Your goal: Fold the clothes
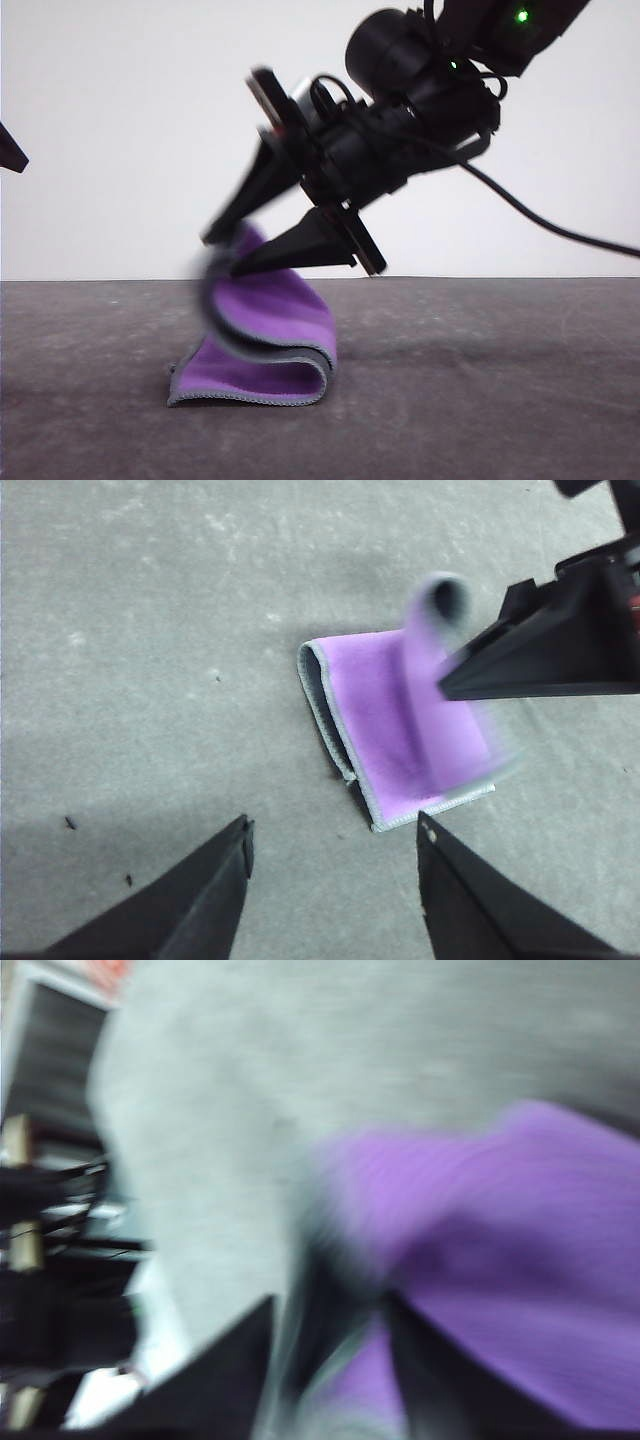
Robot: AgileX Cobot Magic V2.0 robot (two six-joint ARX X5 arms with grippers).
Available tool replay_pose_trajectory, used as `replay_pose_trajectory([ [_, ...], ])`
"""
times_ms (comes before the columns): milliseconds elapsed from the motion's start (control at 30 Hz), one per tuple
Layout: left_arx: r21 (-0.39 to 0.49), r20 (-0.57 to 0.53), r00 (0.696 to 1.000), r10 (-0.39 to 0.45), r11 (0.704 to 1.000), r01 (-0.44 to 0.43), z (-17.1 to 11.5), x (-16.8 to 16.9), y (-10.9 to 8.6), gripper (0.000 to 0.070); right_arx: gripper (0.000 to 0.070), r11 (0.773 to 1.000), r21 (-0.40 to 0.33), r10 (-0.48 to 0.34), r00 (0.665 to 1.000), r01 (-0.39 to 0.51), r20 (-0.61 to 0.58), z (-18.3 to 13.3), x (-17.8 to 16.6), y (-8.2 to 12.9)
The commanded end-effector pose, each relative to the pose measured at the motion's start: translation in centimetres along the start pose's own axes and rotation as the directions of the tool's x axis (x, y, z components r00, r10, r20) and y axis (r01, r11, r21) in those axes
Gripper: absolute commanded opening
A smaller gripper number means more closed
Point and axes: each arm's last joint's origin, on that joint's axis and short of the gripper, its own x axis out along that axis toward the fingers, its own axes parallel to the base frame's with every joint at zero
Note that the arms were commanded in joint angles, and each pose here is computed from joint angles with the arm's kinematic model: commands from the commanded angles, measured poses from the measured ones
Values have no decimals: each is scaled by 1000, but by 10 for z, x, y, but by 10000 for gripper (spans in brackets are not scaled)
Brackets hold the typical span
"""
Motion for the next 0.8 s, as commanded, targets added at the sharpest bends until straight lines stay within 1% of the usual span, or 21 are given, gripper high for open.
replay_pose_trajectory([
  [0, 13, 10, 1000, -4, 1000, 4, 2, -1, -1, 308, 310, 1000, -11, 23, 999, -23, 23, 7, -8, 5],
  [100, 12, 9, 1000, -4, 1000, 4, 2, -1, -1, 308, 310, 1000, -15, 10, 999, -9, 47, 10, -26, 10],
  [167, 13, 9, 1000, -4, 1000, 4, 2, 0, -1, 309, 310, 999, -35, -20, 998, 22, 61, 10, -40, 13],
  [200, 13, 9, 1000, -4, 1000, 4, 2, 0, -1, 309, 309, 998, -46, -43, 997, 47, 67, 9, -47, 15],
  [267, 14, 9, 1000, -4, 1000, 4, 2, 0, -1, 309, 309, 988, -78, -124, 989, 130, 76, 5, -62, 18],
  [333, 23, 9, 1000, -4, 1000, 4, 2, 0, -1, 309, 309, 966, -116, -223, 972, 231, 79, -2, -77, 23],
  [367, 29, 9, 1000, -4, 1000, 4, 2, 0, -1, 309, 309, 951, -132, -272, 959, 280, 81, -5, -84, 24],
  [433, 34, 9, 1000, -4, 999, 4, 2, 0, -1, 309, 309, 913, -154, -367, 926, 377, 90, -15, -98, 28],
  [500, 34, 9, 1000, -4, 999, 4, 2, 0, -1, 309, 309, 877, -165, -436, 892, 451, 119, -25, -111, 30],
  [600, 34, 9, 1000, -4, 999, 4, 2, 0, -1, 309, 309, 842, -160, -485, 852, 516, 195, -43, -126, 30],
  [767, 34, 9, 1000, -4, 999, 4, 2, 0, -1, 309, 309, 797, -156, -515, 792, 583, 329, -77, -141, 26],
])
